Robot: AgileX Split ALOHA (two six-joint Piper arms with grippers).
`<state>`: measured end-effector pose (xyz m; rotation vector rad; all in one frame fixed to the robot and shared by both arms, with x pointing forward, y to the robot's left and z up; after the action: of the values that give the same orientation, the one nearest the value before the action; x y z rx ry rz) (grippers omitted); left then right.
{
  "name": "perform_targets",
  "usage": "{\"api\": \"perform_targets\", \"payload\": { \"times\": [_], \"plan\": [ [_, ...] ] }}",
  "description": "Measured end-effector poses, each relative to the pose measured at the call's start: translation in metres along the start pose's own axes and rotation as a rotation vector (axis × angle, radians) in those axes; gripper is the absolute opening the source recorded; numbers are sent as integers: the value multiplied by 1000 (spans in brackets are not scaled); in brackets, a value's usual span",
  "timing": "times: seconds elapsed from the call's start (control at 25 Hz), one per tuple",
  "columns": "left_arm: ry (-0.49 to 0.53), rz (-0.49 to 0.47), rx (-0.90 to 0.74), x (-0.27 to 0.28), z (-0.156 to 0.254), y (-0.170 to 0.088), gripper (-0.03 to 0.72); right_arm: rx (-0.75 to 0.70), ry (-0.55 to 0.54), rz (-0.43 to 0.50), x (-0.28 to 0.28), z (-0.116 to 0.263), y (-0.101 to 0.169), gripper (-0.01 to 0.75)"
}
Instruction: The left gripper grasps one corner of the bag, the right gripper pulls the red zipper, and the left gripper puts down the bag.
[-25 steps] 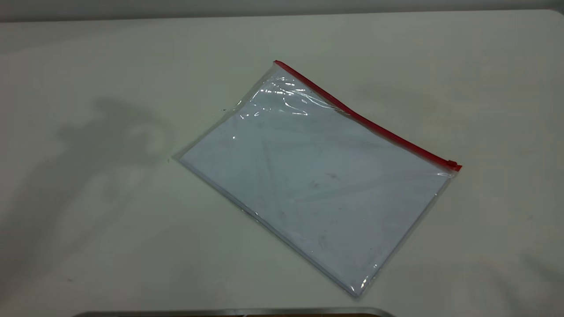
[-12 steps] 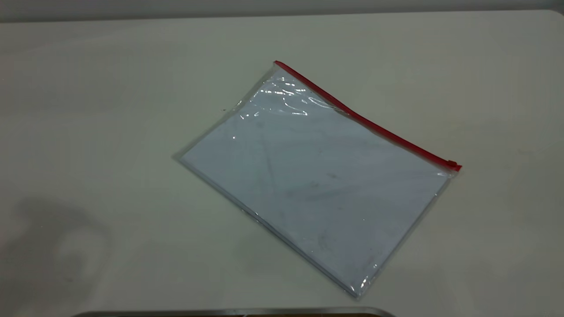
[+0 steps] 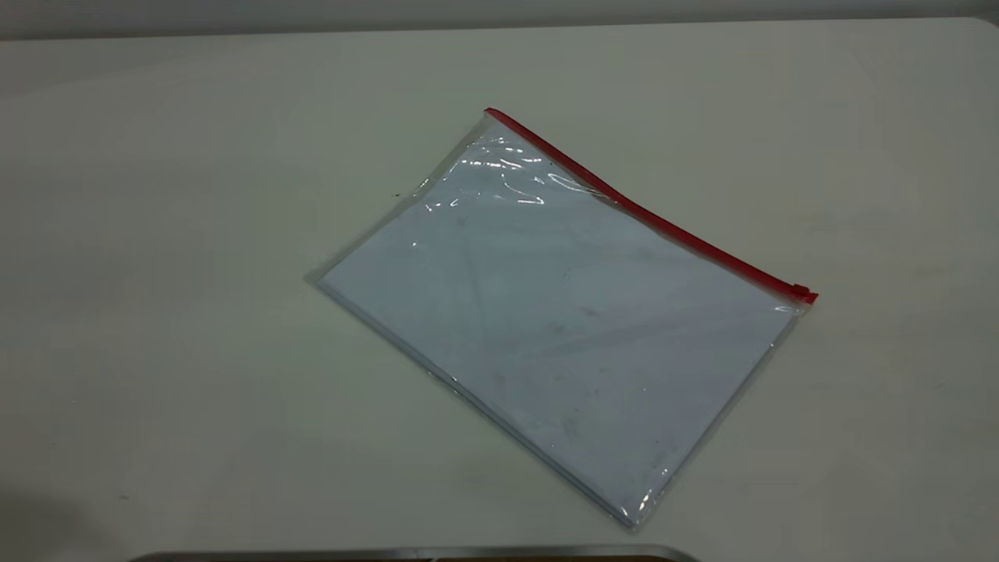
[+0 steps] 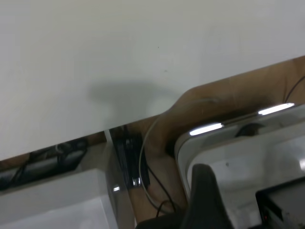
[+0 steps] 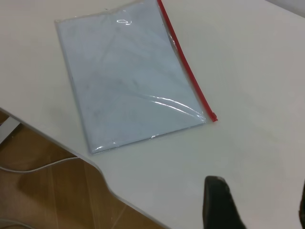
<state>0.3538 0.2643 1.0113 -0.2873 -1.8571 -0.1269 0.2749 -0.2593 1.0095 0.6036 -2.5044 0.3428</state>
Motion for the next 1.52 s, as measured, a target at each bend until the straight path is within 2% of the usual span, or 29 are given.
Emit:
{"api": "perform_targets", "payload": {
  "times": [0.52, 0.96, 1.28, 1.52],
  "plan": [
    [-221, -3, -16, -4, 62, -1, 577, 0, -1, 0, 0, 0, 0, 437],
    [-469, -6, -32, 11, 84, -2, 577, 0, -1, 0, 0, 0, 0, 437],
    [-534, -22, -54, 13, 86, -1, 577, 0, -1, 0, 0, 0, 0, 437],
    [-535, -128, 53, 9, 87, 5, 577, 0, -1, 1, 0, 0, 0, 437]
  ]
}}
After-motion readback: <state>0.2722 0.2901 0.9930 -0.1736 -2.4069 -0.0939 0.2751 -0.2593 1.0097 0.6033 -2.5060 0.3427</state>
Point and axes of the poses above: a point on each arm's last joint axis where the gripper is mounted, x pointing back along that axis away from the gripper, y along the wrist's bending axis when the last joint is at zero, z = x × y, the point moved 6 cm from there along -x, pointing out along that axis toward the gripper
